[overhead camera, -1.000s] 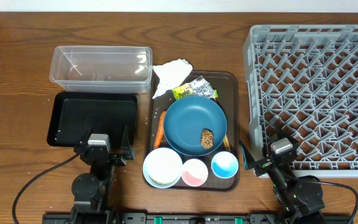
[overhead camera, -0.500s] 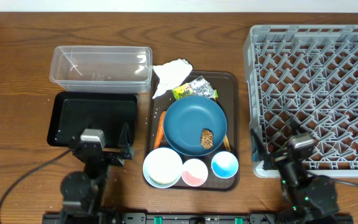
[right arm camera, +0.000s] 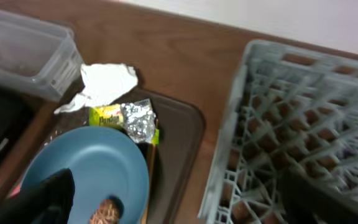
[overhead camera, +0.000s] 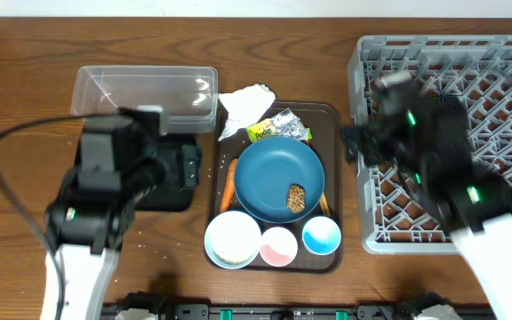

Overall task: Sort waste into correct bins and load items into the dishwasher rack
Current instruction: 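Reach the left gripper to the blue plate rim and grasp it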

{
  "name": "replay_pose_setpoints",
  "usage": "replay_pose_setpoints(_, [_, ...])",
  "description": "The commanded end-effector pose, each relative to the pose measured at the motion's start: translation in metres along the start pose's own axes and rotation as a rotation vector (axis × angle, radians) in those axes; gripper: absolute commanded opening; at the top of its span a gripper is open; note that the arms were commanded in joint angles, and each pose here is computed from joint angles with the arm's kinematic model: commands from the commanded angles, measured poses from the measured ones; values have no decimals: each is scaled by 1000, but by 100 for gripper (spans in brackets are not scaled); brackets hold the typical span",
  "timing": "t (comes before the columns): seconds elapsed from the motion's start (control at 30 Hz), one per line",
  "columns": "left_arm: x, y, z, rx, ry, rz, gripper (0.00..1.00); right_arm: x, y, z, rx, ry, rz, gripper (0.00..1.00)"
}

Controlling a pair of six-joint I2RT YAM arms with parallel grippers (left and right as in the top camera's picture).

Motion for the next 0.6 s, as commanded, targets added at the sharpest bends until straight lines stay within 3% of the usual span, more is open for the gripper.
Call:
replay_pose_setpoints(0.0, [-21,-10,0,69,60,-121,98,27,-14,16,49,17,160,99])
replay_pose_setpoints(0.1, [-36,-18,-4,120,77,-221,98,42,-28,8,114,7,253,99])
replay_pose_setpoints(0.27, [-35,-30,-23,224,82,-216,98,45,-34,5,133,-4,273,99])
replay_pose_setpoints(0.4, [-41,-42,-42,317,-34,-173,99,34,-36,13,102,-31,227,99])
replay_pose_setpoints(0.5, [-39,-60,-56,377,-130,-59,80,15,-38,14,102,-136,137,94])
replay_pose_setpoints(0.57, [-36,-75,-62,411,-201,27,75,3,-39,13,105,-199,91,92])
Point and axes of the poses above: each gripper's point midway between its finger pads, its own y axis back along the fingers, its own x axis along the line the jaws close on, z = x × y, the point moved 1 cm from there along y, back along the fingers, and after that the axes turned 3 degrees about -y, right-handed, at the moved point
